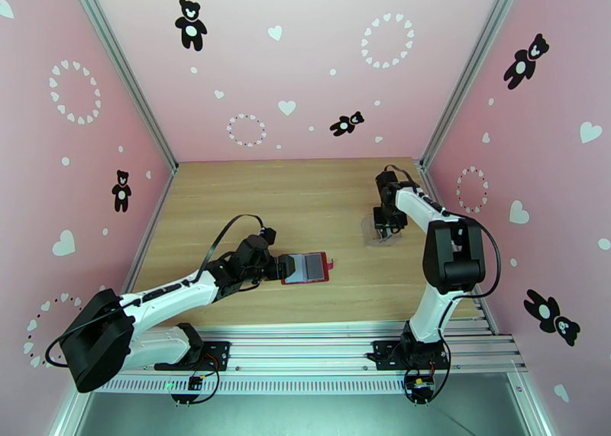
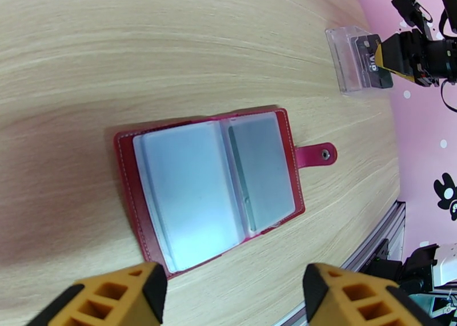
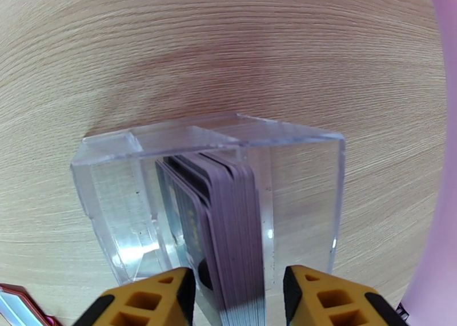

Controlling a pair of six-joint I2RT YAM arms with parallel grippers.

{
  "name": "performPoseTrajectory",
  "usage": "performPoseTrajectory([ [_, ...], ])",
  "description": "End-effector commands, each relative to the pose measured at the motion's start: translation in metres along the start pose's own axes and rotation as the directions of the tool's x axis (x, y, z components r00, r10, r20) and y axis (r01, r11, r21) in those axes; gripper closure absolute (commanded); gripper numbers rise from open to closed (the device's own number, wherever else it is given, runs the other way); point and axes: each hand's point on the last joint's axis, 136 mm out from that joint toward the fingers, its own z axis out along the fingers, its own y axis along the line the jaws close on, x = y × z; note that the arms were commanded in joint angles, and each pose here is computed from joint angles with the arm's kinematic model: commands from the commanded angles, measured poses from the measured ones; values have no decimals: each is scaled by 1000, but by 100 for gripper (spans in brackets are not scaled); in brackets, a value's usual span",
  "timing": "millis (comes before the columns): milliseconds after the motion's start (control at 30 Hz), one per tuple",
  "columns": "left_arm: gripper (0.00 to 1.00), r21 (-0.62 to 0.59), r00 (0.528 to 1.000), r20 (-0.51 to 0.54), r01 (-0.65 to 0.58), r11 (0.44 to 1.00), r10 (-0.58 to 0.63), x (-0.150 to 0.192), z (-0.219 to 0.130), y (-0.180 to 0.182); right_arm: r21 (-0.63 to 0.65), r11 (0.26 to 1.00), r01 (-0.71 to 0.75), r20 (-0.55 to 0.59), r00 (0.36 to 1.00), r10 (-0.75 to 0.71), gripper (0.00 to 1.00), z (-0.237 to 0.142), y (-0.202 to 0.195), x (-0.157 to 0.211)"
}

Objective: Put the credit cards into the card holder

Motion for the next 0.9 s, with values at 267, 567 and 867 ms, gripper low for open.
performPoseTrajectory([
  [267, 32, 19, 1000, 4, 11, 1000, -11, -4, -1, -4, 54, 997, -52, 78, 996, 48, 54, -31, -22, -7],
  [567, 32, 14, 1000, 5, 9, 1000, -10, -4, -2, -4, 36, 998, -49, 70, 996, 47, 64, -27, -19, -5],
  [867, 32, 10, 1000, 5, 9, 1000, -9, -3, -2, -2, -19, 999, -43, 65, 997, 44, 50, -24, -9, -6],
])
